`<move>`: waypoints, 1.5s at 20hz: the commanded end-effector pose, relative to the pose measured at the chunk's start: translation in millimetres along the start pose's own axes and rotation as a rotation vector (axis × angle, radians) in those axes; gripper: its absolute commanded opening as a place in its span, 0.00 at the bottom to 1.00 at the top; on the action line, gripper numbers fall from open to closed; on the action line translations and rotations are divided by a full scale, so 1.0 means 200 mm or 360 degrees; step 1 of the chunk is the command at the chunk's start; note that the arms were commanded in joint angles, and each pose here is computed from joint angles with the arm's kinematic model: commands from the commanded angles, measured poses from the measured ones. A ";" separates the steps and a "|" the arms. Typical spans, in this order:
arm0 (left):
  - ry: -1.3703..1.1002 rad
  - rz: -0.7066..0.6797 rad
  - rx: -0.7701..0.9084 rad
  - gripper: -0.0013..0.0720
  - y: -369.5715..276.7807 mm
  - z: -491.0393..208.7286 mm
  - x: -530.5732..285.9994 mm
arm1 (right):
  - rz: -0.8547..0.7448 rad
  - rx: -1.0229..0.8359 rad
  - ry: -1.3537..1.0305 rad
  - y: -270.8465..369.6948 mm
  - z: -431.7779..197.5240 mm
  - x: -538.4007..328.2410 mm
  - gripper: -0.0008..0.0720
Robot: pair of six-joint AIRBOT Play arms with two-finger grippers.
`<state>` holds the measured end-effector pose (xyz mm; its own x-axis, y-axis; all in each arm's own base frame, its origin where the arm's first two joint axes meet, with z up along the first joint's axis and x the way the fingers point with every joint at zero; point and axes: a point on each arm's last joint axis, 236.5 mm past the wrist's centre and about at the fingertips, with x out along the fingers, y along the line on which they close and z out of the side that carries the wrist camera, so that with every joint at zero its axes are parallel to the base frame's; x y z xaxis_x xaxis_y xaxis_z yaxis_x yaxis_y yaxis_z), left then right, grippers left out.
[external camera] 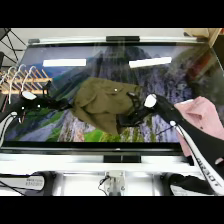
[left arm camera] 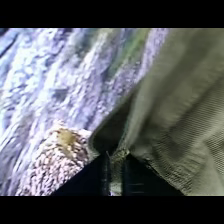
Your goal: Fold the shirts.
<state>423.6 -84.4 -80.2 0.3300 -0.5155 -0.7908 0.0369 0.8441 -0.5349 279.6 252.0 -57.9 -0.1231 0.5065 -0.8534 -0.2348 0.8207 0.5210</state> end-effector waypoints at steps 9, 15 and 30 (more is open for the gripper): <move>0.0159 -0.0139 0.0193 0.11 -0.10 -0.12 -0.01 | 0.0154 -0.0095 0.0022 0.21 0.00 0.29 0.73; 0.0280 -0.0356 0.0350 0.11 -0.37 -0.11 -0.28 | 0.0260 -0.0238 -0.0263 0.41 0.19 -0.14 0.12; -0.0606 -0.0287 0.0513 0.11 -1.30 -0.23 -1.83 | 0.0188 -0.0663 -0.1522 0.80 -0.09 -1.73 0.12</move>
<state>283.7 -115.9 320.0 0.5949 -0.6236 -0.5072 0.4267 0.7797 -0.4583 286.1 209.6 298.0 0.5746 0.7231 -0.3834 -0.5976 0.6908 0.4070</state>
